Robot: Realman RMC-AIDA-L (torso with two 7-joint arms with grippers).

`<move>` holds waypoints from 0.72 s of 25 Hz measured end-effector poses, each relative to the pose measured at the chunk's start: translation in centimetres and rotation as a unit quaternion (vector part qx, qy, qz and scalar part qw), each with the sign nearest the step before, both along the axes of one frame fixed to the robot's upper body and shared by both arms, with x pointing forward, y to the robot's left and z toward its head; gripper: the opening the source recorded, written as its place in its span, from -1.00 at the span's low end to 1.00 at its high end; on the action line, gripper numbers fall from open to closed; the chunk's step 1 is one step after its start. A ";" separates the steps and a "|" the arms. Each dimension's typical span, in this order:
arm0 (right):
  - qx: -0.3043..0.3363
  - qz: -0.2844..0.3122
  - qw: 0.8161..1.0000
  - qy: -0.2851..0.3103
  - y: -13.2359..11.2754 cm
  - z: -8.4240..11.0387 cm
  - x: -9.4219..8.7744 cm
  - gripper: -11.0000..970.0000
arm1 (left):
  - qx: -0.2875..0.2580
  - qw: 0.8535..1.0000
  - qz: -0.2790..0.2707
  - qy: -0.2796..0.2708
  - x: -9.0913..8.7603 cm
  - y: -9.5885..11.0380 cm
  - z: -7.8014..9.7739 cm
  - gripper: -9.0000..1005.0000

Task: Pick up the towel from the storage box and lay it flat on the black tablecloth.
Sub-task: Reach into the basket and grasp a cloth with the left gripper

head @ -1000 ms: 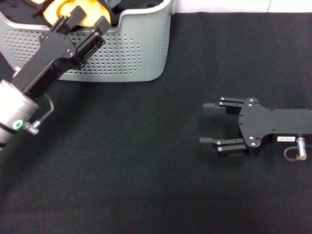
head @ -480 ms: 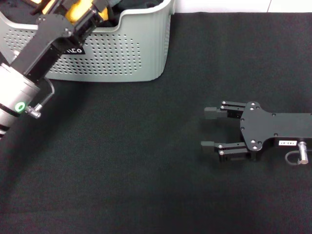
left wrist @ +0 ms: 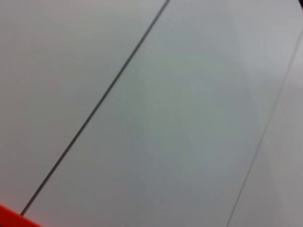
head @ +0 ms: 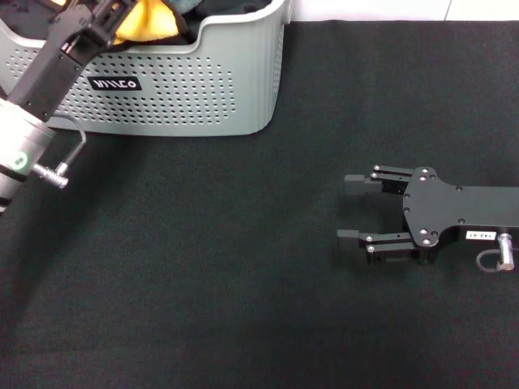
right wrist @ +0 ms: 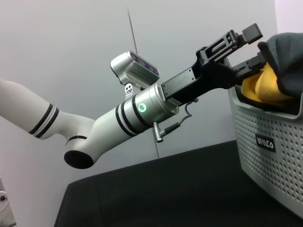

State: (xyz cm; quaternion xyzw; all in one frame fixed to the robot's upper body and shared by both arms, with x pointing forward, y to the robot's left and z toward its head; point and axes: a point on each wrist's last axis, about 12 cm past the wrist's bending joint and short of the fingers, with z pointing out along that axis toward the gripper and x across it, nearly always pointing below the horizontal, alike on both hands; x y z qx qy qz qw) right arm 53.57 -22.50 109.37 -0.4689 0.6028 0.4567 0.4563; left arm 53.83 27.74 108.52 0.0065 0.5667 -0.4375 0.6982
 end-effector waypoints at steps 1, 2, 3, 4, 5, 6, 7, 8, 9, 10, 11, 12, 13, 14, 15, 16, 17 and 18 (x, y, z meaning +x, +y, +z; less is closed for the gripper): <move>0.000 0.000 1.000 0.000 0.0 0.0 0.0 0.59 | -0.007 1.000 0.000 0.005 0.1 0.0 0.0 0.38; 0.000 -0.001 1.000 0.000 0.0 0.0 0.0 0.59 | -0.013 1.000 0.002 0.011 0.1 0.1 -0.1 0.37; -0.001 -0.002 1.000 0.000 0.0 0.0 0.0 0.59 | -0.014 1.000 0.004 0.015 0.2 0.1 -0.1 0.36; -0.002 -0.003 1.000 0.000 0.0 0.0 0.1 0.59 | -0.015 1.000 0.006 0.019 0.3 0.1 -0.2 0.35; -0.002 -0.003 1.000 0.000 0.0 0.0 0.1 0.59 | -0.017 0.999 0.006 0.028 0.4 0.0 -0.3 0.35; -0.002 -0.003 1.000 0.000 0.0 -0.1 0.1 0.59 | -0.022 0.999 0.004 0.033 0.5 0.0 -0.4 0.34; -0.002 -0.003 1.000 0.000 0.0 -0.1 0.0 0.59 | -0.027 0.999 0.002 0.039 0.5 0.0 -0.4 0.33; -0.002 -0.004 1.000 0.002 -0.1 -0.1 0.0 0.59 | -0.038 0.998 -0.002 0.047 0.5 0.0 -0.5 0.32; -0.002 -0.005 1.000 0.002 -0.1 -0.2 -0.1 0.58 | -0.047 0.998 -0.004 0.053 0.5 0.0 -0.5 0.31; -0.002 -0.007 1.000 0.003 -0.2 -0.3 -0.1 0.58 | -0.055 0.997 -0.003 0.057 0.5 0.1 -0.5 0.22; -0.002 -0.007 1.000 0.004 -0.2 -0.3 -0.1 0.58 | -0.058 0.997 -0.001 0.058 0.5 0.2 -0.6 0.14; -0.002 -0.008 1.000 0.004 -0.2 -0.3 -0.2 0.58 | -0.063 0.996 0.001 0.060 0.4 0.2 -0.6 0.05; -0.003 -0.007 1.000 0.004 -0.2 -0.3 -0.2 0.58 | -0.067 0.996 0.001 0.062 0.4 0.3 -0.7 -0.03; -0.004 -0.006 1.000 0.004 -0.2 -0.4 -0.2 0.58 | -0.072 0.995 -0.002 0.066 0.4 0.3 -0.7 -0.12; -0.005 -0.005 1.000 0.005 -0.2 -0.4 -0.3 0.58 | -0.082 0.994 -0.007 0.072 0.4 0.3 -0.6 -0.20; -0.006 -0.004 1.000 0.005 -0.2 -0.5 -0.3 0.58 | -0.090 0.993 -0.011 0.077 0.4 0.4 -0.6 -0.27; -0.006 -0.004 1.000 0.006 -0.2 -0.5 -0.3 0.58 | -0.097 0.992 -0.012 0.081 0.5 0.4 -0.6 -0.35; -0.006 -0.004 1.000 0.006 -0.2 -0.6 -0.4 0.57 | -0.102 0.991 -0.012 0.085 0.4 0.5 -0.6 -0.42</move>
